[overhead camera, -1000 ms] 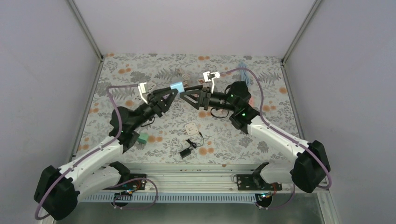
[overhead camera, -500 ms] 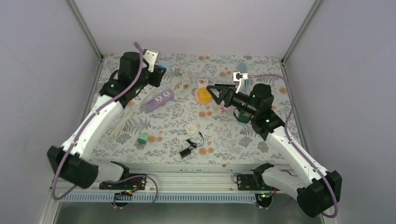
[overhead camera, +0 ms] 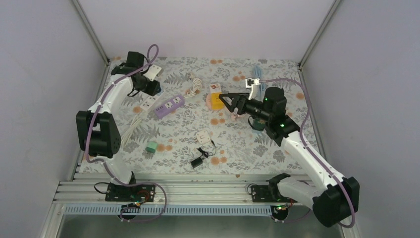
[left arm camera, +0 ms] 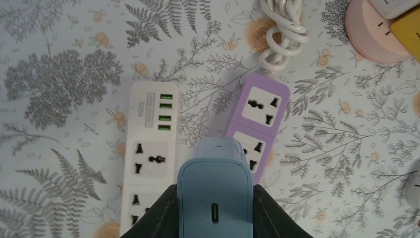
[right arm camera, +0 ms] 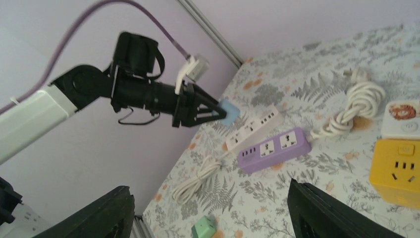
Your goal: Insert the plug
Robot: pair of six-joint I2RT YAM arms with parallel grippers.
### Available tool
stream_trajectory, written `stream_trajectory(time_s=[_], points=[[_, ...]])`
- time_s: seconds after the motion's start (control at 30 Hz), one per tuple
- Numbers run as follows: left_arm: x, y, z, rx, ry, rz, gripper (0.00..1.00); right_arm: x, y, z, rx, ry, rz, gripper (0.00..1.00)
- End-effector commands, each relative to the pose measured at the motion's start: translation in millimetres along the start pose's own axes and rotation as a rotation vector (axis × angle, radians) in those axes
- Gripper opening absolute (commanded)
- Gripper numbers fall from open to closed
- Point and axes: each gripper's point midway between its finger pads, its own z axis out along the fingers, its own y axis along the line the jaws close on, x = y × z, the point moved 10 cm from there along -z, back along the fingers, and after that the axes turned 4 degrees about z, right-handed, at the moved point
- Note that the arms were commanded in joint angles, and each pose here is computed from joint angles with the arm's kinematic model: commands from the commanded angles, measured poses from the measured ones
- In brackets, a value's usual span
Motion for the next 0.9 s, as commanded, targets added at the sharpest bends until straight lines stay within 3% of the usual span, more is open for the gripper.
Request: stream_trajectory(time_s=[0.0,0.17,0.43,0.6,0.87], points=[[-9,19,-2,0.001,-0.003,0.09,0.22,-4,-5,10,-0.006,0.058,-0.018,0.79],[-1,40,20,-0.016,0.123,0.067,0.22,-8,-5,11,0.005,0.032,-0.026,0.78],[-4,56,37,-0.032,0.146,0.094,0.21,-10,-13,23,0.026,0.049,0.005,0.77],[11,64,54,-0.063,0.233,0.063,0.21,-9,-18,27,0.044,0.056,0.025,0.77],[17,66,69,-0.035,0.199,0.072,0.21,-7,-22,34,0.02,0.083,0.045,0.8]])
